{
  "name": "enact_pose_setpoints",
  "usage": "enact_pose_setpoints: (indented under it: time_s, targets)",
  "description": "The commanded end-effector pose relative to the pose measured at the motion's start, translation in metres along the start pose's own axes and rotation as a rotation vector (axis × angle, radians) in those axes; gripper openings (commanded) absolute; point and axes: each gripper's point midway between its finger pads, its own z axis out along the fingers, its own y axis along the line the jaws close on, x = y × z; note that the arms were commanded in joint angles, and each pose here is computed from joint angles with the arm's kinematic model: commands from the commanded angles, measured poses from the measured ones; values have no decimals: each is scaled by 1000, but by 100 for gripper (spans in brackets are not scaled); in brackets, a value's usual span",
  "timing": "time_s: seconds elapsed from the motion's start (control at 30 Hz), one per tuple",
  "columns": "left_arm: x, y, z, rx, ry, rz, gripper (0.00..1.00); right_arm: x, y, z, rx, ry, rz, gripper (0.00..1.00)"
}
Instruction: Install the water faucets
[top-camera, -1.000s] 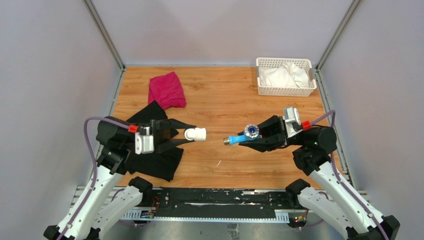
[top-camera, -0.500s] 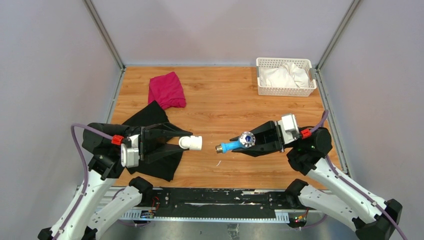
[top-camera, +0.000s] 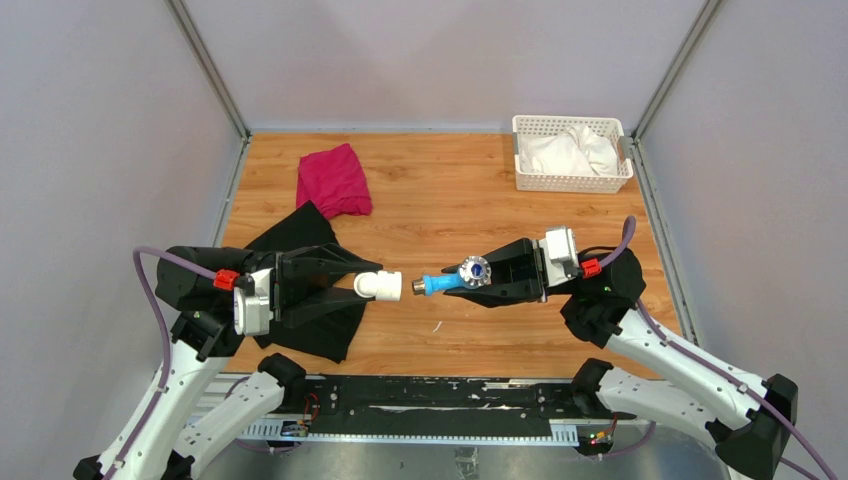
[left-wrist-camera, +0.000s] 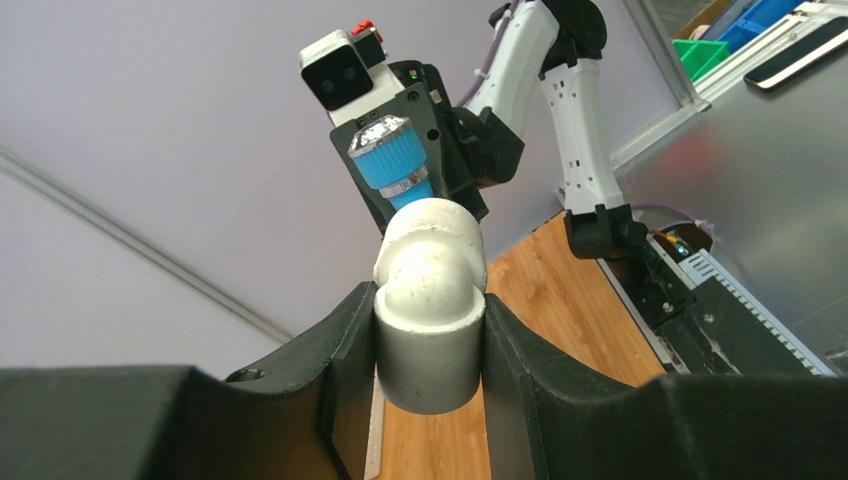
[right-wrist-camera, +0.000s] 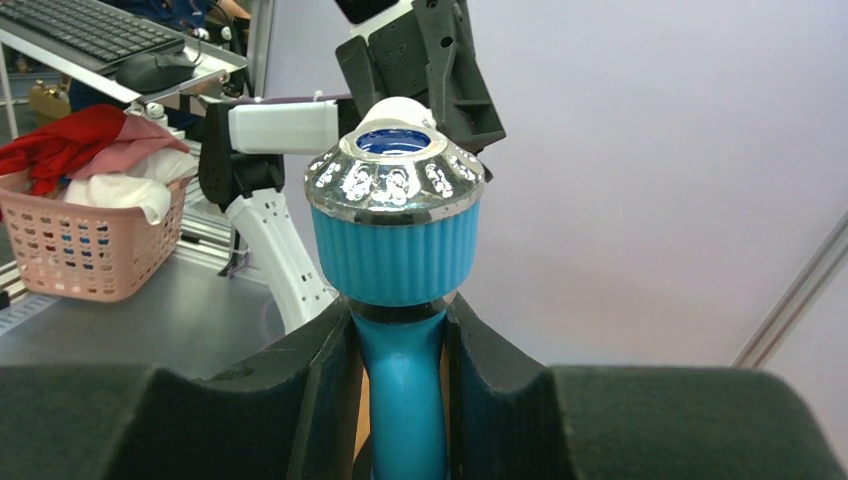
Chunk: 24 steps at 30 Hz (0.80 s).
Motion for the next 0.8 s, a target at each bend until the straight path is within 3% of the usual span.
enact_pose_setpoints:
  time_s: [0.0, 0.77]
  targets:
    - [-8, 5, 2, -3, -14, 24, 0, -37, -9, 9, 40, -100, -103, 0]
    - [-1, 3, 2, -8, -9, -1, 0, -35, 7, 28, -44, -105, -88, 0]
